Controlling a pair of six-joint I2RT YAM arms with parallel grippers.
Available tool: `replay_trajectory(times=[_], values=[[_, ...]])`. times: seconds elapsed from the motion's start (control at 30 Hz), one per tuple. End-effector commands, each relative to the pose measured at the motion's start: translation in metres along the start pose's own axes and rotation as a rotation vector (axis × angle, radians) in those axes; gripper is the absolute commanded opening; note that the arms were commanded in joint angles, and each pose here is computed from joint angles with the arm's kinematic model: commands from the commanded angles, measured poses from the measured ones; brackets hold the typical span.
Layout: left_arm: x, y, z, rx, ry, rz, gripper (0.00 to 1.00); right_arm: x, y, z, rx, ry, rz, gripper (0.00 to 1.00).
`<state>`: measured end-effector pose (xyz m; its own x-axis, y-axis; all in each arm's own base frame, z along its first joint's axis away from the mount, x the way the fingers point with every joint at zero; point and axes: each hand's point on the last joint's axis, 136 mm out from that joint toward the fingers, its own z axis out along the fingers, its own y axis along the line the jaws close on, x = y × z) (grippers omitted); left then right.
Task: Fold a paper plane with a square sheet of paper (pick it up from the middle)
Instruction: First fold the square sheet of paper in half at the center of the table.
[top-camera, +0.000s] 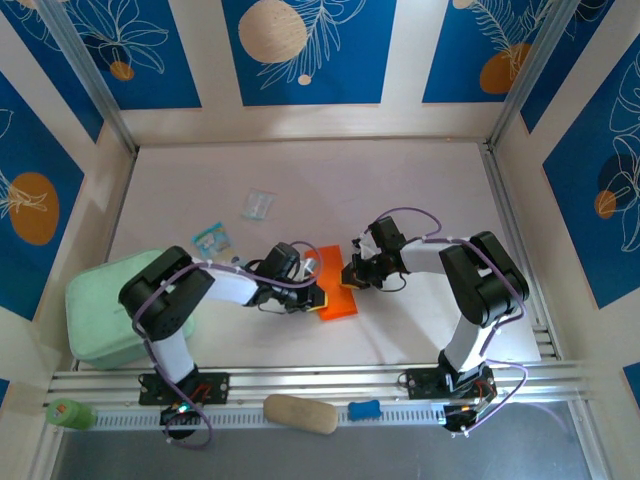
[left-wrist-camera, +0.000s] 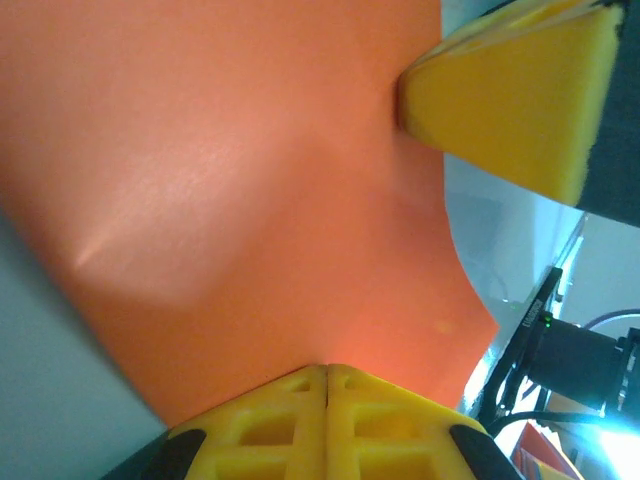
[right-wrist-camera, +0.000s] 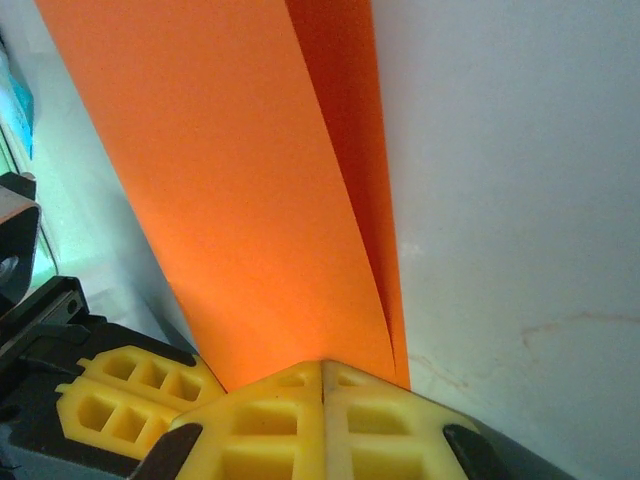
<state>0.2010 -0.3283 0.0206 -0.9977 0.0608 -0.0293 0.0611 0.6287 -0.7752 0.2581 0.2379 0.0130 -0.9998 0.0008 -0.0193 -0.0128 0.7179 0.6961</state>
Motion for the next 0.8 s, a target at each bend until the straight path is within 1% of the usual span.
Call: replay_trajectory(times=[0.0,0.13,0.23,0.37,0.5,0.63,0.77], values=[[0.009,0.003,-0.01,-0.059,0.013,-0.017,0.05,0.024,-0.032,0.005,0.116,0.053,0.083,0.03],[0.006,-0.024,-0.012,-0.017,0.013,0.028,0.06,0.024,-0.032,0.005,0.116,0.054,0.083,0.03],[0.012,-0.023,-0.004,-0.024,0.043,0.03,0.06,0.024,-0.032,0.005,0.117,0.054,0.083,0.04],[0.022,-0.008,0.007,-0.048,0.086,-0.004,0.06,0.025,-0.033,0.005,0.118,0.054,0.084,0.04],[0.038,0.021,0.01,-0.143,0.137,-0.044,0.05,0.025,-0.034,0.005,0.12,0.054,0.085,0.04],[0.05,0.041,0.009,-0.181,0.16,-0.055,0.05,0.025,-0.034,0.005,0.118,0.053,0.088,0.04],[0.056,0.05,0.007,-0.201,0.166,-0.06,0.05,0.025,-0.035,0.005,0.123,0.052,0.09,0.04]])
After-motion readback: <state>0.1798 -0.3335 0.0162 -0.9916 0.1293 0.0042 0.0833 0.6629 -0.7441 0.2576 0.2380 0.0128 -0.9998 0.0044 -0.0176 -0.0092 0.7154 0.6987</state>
